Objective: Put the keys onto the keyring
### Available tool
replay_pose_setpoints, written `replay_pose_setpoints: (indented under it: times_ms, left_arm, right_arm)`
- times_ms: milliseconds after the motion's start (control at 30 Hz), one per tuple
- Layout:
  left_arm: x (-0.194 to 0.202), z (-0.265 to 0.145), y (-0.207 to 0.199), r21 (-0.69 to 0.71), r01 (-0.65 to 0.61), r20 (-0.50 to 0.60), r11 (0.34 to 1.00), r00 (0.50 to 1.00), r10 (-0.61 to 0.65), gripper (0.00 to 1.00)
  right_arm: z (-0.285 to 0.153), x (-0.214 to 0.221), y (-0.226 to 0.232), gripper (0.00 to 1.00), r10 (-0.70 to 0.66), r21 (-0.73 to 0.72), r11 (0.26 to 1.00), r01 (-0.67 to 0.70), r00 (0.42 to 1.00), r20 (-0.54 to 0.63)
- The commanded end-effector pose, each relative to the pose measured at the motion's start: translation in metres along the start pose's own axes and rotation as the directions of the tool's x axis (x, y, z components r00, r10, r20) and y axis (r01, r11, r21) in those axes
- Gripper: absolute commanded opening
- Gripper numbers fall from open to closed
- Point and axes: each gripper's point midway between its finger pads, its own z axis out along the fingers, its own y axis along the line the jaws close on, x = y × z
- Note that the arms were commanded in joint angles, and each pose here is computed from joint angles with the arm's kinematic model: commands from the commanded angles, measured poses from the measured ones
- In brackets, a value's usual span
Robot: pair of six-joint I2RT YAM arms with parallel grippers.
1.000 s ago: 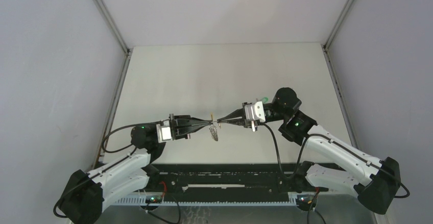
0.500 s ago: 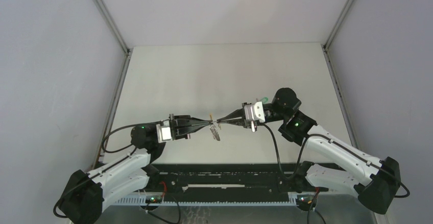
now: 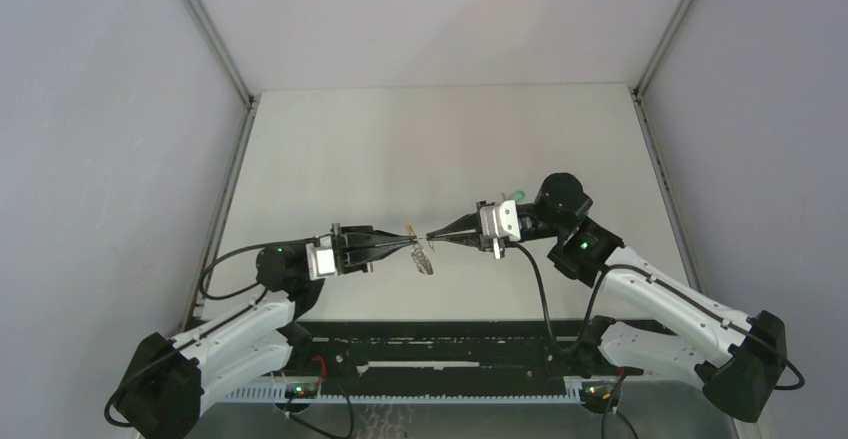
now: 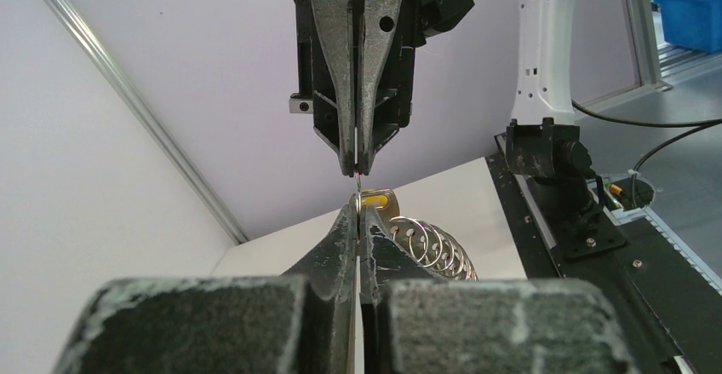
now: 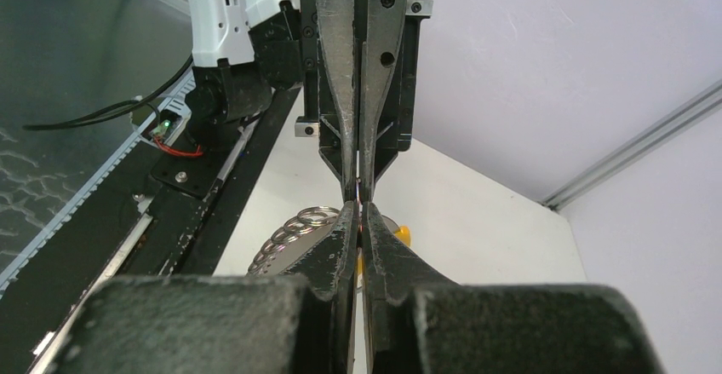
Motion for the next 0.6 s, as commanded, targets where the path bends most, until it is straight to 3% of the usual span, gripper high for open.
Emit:
replay_pose_setpoints:
  times_ms: [0, 567]
  left_arm:
    - [-0.0376, 0.0099, 0.0061, 0.015, -0.126, 0.097, 0.992, 0.987, 0.124, 0.0]
    - [-0.0386, 0.0109, 0.0054, 0.025, -0.128, 0.099, 0.991, 0.987, 0.125, 0.0]
  right_arm:
    - [0.0011, -0.0201, -0.0073, 0.0, -0.054, 0.01, 0.998, 0.054, 0.998, 0.038]
    - [0.0044, -0.0195, -0.0033, 0.0, -0.04, -0.017, 0.999, 0.04, 0.998, 0.051]
